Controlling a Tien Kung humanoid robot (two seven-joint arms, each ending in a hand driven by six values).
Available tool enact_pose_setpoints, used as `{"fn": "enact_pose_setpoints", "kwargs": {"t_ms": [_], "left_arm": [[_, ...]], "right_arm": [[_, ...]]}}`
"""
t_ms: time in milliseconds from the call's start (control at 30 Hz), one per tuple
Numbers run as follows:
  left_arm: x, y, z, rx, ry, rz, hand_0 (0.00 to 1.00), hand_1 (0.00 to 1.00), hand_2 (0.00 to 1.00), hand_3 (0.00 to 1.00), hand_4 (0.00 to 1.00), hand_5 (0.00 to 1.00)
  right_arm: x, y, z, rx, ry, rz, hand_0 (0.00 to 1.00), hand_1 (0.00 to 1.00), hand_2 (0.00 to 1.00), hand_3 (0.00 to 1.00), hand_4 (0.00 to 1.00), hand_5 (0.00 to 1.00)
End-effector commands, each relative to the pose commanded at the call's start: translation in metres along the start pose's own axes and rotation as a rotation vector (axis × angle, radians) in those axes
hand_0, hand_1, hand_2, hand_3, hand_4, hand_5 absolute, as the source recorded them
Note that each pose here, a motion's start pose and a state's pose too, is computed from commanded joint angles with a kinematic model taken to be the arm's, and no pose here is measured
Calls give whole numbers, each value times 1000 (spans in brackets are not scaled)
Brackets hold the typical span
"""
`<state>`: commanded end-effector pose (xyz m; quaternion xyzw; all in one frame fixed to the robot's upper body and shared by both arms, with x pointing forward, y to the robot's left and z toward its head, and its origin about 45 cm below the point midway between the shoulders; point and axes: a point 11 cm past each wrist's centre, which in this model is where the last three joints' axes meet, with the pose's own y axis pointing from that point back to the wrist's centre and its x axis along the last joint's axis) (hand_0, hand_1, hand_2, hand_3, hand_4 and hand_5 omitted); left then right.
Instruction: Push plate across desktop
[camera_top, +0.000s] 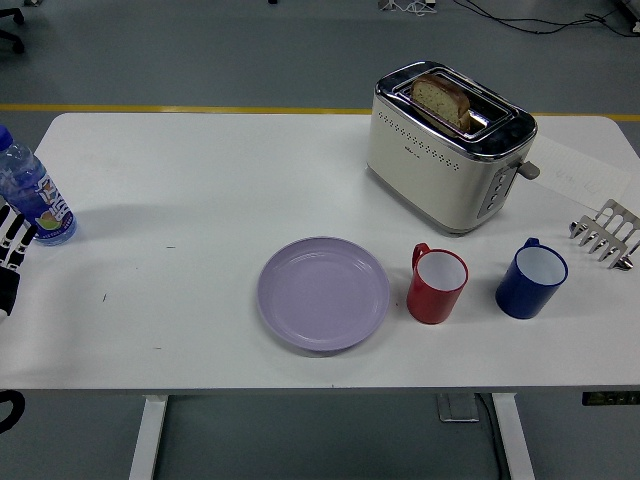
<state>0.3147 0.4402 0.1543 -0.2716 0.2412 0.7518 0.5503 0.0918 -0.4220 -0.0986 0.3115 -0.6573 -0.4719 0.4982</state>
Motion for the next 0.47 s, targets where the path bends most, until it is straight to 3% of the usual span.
{"fn": "enact_pose_setpoints", "kwargs": {"t_ms": [467], "left_arm": [[-2,-1,-1,0,3,-5,652,695,685,689,521,998]], "right_arm": [[0,1,-4,9,-5,0,517,487,597,544,217,246]]}}
